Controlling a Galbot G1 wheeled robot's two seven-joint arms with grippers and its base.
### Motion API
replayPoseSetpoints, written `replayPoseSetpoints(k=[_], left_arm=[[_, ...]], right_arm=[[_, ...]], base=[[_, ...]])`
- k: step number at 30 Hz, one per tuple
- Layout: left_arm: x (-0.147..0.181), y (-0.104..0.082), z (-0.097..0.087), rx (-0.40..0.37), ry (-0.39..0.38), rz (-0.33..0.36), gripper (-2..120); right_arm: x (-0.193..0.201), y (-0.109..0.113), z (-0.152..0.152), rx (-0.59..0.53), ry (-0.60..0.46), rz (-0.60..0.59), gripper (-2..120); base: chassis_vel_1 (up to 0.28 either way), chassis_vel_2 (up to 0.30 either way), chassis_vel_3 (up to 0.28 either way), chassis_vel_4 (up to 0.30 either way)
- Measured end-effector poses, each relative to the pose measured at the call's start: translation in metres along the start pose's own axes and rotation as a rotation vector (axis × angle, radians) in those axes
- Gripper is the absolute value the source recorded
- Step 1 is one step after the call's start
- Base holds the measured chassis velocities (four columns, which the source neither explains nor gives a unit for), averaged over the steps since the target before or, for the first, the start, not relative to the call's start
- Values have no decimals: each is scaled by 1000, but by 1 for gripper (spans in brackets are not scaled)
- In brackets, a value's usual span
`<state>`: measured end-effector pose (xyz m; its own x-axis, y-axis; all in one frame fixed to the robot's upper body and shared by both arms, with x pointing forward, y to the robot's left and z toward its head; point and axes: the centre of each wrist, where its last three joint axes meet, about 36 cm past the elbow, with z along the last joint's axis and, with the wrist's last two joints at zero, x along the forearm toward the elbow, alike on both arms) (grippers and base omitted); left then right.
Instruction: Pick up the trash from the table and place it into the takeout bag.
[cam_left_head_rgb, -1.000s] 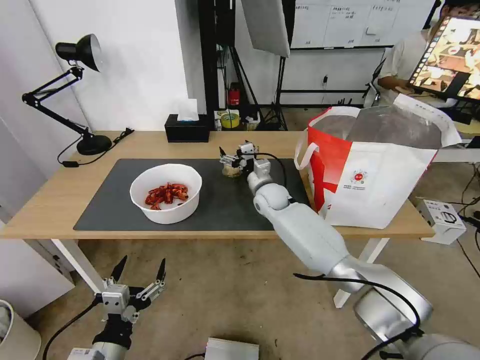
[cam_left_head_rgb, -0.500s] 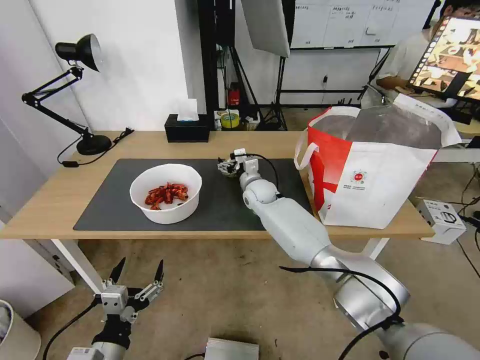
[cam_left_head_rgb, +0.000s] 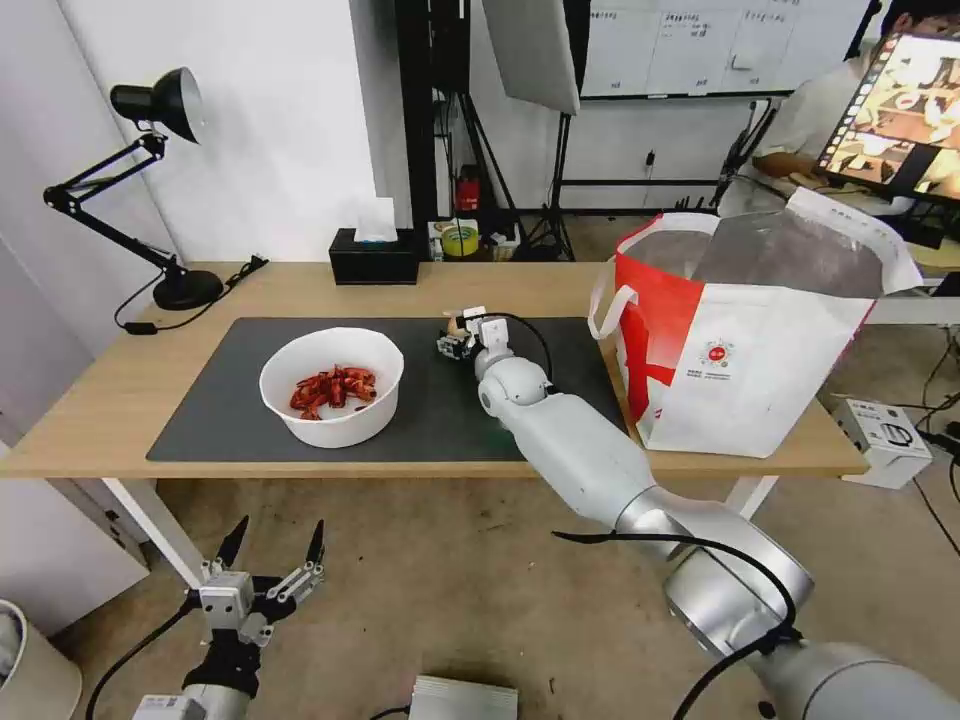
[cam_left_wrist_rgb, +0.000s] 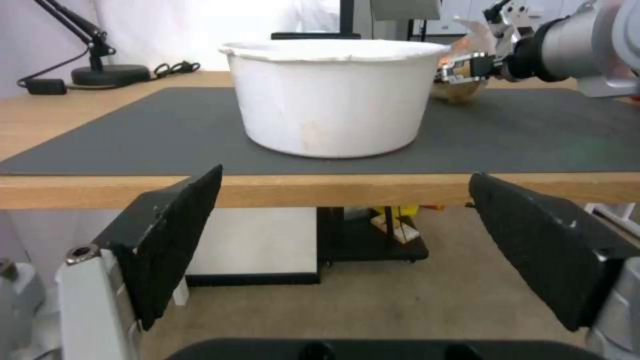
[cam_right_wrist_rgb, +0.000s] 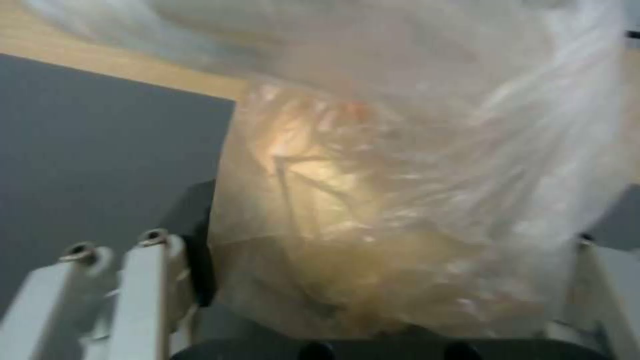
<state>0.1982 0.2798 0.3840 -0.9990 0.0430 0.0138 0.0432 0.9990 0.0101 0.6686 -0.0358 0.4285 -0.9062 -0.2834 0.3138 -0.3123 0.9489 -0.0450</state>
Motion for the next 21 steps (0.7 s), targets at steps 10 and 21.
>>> replayPoseSetpoints(k=[10, 21], left_arm=[[-5, 1, -3, 9, -23, -3, 100], [-5, 1, 1, 14, -21, -5, 100]], right_arm=[[3, -1, 4, -4, 11, 4, 32], [9, -11, 10, 0, 10, 12, 3]], base=[[0, 0, 0, 0], [0, 0, 0, 0]])
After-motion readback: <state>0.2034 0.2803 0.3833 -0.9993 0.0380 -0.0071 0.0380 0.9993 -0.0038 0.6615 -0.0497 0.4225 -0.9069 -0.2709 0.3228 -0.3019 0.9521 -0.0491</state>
